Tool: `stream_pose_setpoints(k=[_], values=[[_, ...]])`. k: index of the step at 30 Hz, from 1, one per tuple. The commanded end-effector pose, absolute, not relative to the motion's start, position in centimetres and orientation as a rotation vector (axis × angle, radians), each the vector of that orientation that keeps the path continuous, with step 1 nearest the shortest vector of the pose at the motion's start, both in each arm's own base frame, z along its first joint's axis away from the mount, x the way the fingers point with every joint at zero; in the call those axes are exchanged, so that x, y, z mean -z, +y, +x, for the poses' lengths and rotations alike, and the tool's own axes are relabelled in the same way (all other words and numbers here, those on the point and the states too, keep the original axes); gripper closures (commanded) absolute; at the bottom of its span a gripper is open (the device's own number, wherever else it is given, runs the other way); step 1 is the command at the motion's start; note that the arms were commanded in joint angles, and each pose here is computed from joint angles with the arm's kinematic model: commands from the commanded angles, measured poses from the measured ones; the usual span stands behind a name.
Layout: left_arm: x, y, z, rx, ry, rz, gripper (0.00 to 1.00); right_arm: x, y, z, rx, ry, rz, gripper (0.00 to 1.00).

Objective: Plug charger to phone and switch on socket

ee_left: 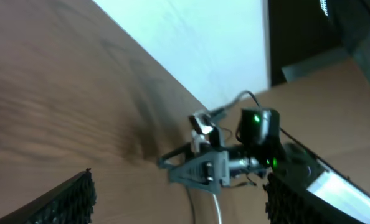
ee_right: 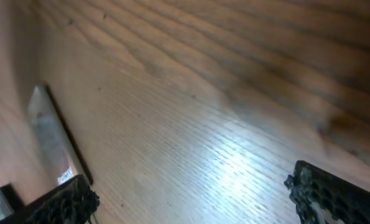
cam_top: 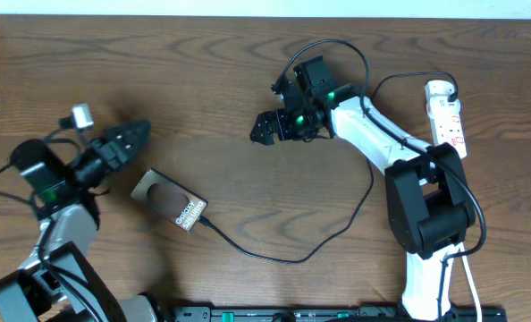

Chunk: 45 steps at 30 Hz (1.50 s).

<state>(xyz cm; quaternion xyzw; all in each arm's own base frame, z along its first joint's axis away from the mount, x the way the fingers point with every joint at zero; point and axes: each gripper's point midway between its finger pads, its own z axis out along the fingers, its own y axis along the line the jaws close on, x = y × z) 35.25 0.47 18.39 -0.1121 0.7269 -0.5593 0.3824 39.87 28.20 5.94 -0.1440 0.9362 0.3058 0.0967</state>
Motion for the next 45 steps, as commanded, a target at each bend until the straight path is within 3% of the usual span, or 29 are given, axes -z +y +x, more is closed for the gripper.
stream_pose_setpoints(k=[1,12,21,37,45], values=[[-19.3,-2.0,35.9,1.48,1.868,-0.302,0.14,-10.4,26.8,42.2,-0.746,2.69,-0.39,0.01],[-16.8,-8.8,38.4,1.36,1.982,-0.385,0.11,-20.1,20.4,44.7,-0.409,2.601,-0.229,0.01],[-13.1,-11.3,38.6,1.012,2.288,-0.384,0.1,-25.5,12.0,46.0,-0.272,2.535,-0.066,0.01],[-18.6,-13.4,40.9,0.897,2.25,-0.187,0.1,-25.0,-8.7,44.7,-0.222,2.56,0.156,0.01],[-18.7,-13.4,40.9,0.898,2.251,-0.185,0.09,-19.8,-13.0,44.6,-0.507,2.589,0.198,0.01]])
